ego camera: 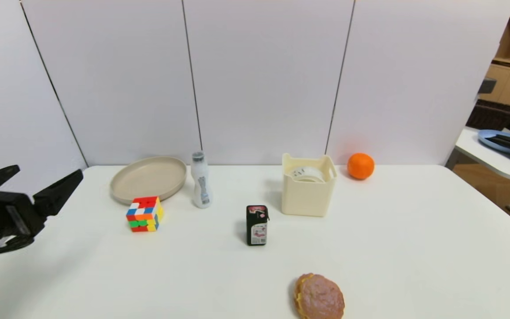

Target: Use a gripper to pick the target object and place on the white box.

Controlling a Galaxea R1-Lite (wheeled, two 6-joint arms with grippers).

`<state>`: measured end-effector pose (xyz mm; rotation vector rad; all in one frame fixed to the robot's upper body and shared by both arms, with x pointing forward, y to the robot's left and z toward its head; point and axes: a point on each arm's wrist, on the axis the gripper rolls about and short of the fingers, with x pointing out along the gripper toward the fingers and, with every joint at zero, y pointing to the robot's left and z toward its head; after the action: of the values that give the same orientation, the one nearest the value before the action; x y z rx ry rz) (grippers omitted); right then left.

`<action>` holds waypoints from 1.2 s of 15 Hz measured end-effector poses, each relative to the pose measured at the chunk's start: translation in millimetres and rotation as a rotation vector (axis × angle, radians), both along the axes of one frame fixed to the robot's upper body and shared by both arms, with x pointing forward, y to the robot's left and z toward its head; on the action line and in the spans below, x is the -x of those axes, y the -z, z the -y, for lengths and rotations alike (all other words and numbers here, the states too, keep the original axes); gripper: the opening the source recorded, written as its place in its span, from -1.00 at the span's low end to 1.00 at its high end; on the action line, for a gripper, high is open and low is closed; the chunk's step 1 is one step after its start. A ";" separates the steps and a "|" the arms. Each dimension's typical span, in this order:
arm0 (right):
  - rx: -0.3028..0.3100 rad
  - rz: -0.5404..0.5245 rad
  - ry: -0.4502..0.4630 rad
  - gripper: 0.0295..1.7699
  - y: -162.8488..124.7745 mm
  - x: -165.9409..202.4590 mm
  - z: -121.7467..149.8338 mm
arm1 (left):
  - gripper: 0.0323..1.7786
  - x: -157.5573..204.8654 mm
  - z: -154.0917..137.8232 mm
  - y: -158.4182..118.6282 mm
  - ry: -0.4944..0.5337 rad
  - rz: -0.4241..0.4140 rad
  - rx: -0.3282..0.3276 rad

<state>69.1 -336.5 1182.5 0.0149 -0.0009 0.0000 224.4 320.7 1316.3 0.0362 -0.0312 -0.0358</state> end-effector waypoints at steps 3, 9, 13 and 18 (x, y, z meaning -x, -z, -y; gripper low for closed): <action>0.000 0.000 0.000 0.92 0.0 0.0 0.0 | 0.88 45.1 -4.6 14.0 0.027 0.060 0.004; 0.000 0.000 0.000 0.92 0.0 0.0 0.0 | 0.89 115.2 -11.8 56.4 0.025 0.103 0.003; 0.000 0.000 0.000 0.92 0.0 0.0 0.0 | 0.90 128.7 -12.9 83.3 0.019 0.119 0.007; 0.000 0.000 0.000 0.92 0.0 0.0 0.0 | 0.90 138.5 -12.5 95.7 -0.029 0.110 0.003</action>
<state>69.1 -336.5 1182.5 0.0153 -0.0009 0.0000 85.8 333.2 1220.6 0.0359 -0.1410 -0.0048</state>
